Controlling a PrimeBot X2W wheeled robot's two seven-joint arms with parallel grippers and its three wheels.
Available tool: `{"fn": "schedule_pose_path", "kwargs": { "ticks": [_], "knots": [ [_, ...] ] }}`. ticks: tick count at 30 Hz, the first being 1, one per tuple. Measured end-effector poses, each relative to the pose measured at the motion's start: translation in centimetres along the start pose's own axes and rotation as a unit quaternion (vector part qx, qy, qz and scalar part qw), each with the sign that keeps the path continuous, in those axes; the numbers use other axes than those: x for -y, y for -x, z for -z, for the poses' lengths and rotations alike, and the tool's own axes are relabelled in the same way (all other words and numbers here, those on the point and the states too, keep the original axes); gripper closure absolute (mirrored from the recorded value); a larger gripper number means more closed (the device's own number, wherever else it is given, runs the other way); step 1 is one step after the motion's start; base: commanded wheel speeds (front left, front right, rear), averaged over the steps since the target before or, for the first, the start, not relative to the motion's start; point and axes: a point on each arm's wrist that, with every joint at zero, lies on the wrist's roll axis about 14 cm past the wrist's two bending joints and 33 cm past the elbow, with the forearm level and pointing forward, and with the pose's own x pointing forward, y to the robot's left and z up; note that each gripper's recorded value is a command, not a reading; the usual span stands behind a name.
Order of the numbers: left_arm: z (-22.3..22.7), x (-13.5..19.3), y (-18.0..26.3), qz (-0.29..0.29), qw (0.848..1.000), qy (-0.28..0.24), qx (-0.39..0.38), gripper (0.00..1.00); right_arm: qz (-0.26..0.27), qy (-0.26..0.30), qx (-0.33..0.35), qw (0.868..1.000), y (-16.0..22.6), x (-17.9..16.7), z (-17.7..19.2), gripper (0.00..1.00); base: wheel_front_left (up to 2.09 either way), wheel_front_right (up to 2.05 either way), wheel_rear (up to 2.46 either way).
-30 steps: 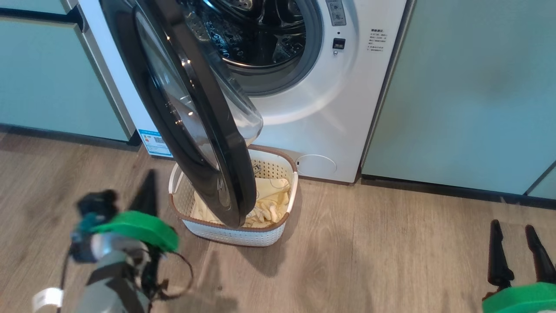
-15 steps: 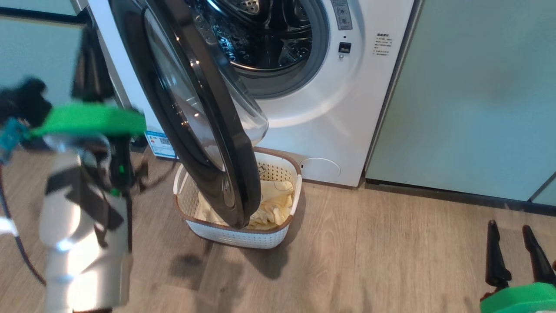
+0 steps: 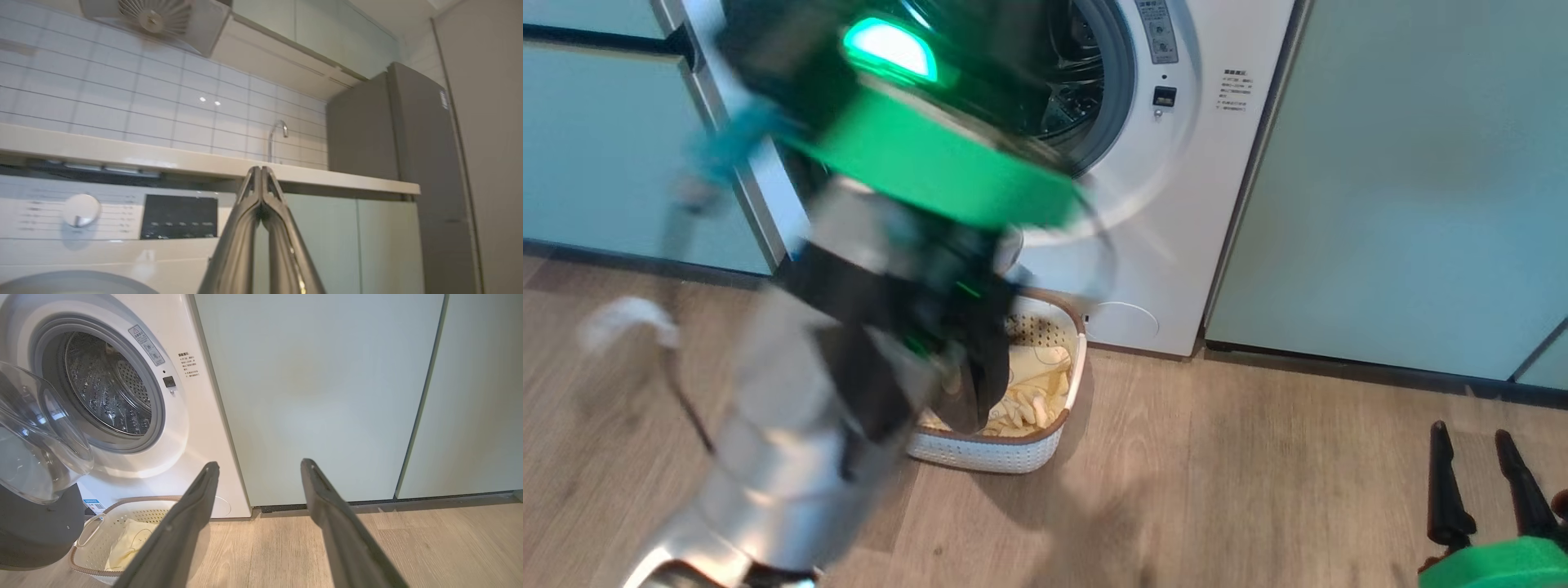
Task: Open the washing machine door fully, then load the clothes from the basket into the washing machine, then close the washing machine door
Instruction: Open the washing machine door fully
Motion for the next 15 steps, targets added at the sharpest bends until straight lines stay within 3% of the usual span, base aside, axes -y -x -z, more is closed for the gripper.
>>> {"fn": "schedule_pose_path", "kwargs": {
  "ticks": [8,15],
  "knots": [
    [5.4,10.0,2.0,0.101,0.988,0.085,-0.085,1.00,0.007,0.001,-0.006,1.000,0.5,0.5,0.4,0.00,0.00,0.00,0.00],
    [11.9,13.9,7.2,0.128,0.966,0.116,-0.192,1.00,0.013,-0.002,-0.011,1.000,0.5,0.9,0.7,0.00,0.00,0.00,0.00]
  ]
}}
